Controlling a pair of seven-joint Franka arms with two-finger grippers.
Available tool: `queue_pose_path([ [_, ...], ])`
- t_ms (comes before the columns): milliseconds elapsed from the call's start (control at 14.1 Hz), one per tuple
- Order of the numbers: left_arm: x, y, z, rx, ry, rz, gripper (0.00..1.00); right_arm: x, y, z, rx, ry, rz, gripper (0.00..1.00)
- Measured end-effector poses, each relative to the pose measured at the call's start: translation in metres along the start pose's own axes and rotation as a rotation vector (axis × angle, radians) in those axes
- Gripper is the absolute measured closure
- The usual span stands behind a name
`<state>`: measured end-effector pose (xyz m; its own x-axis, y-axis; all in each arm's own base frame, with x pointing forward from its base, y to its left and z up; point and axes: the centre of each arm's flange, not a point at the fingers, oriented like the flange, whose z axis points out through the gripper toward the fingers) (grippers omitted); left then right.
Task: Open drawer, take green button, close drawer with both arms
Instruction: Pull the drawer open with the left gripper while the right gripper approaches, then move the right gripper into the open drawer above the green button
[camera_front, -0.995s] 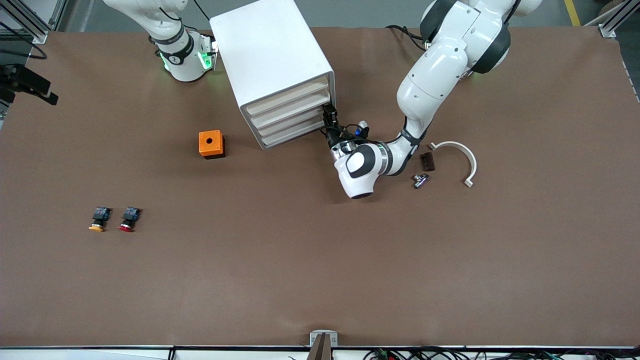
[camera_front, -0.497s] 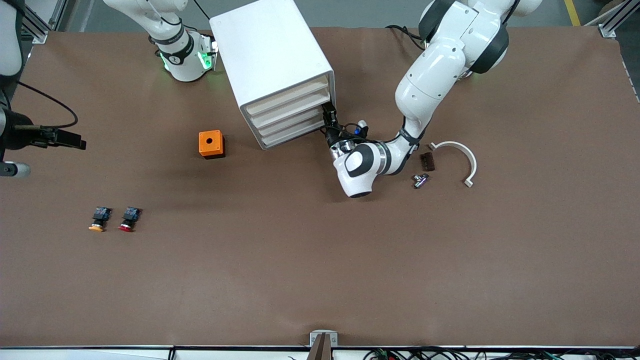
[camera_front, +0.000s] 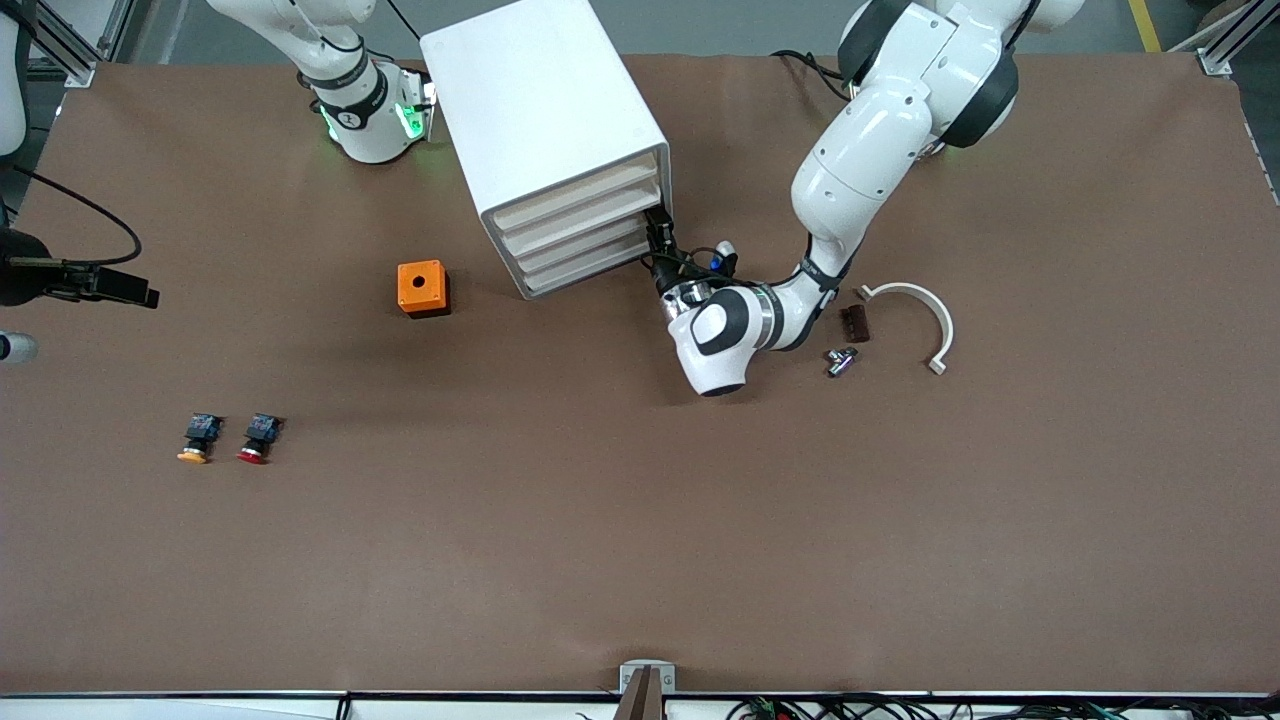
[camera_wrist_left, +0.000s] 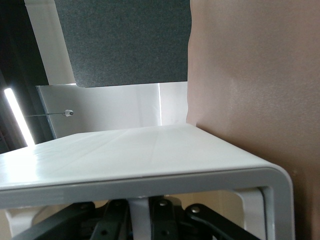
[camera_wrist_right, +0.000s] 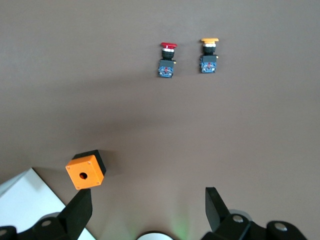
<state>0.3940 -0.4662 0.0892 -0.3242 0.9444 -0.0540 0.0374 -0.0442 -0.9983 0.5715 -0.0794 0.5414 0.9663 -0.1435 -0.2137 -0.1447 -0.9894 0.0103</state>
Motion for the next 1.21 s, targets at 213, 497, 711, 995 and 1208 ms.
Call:
queue_pose_path([
  [213,0.0,0.0,-0.001,0.0,-0.004,0.001,0.9,-0.001,-0.021,0.0,-0.006,-0.003,0.108,0.0],
  [497,0.007,-0.004,-0.032,-0.019,-0.049,0.011,0.87,-0.004,-0.047,0.0,-0.001,-0.008,0.251,0.0],
  [711,0.023,-0.013,-0.077,-0.021,-0.113,0.026,0.75,-0.005,-0.057,0.0,0.021,-0.014,0.285,0.0],
  [995,0.022,-0.014,-0.081,-0.032,-0.116,0.029,0.75,-0.011,-0.104,0.0,0.014,-0.007,0.398,0.0],
  [1208,0.025,-0.015,-0.095,-0.057,-0.135,0.033,0.77,-0.022,-0.172,-0.001,0.018,0.04,0.448,0.0],
])
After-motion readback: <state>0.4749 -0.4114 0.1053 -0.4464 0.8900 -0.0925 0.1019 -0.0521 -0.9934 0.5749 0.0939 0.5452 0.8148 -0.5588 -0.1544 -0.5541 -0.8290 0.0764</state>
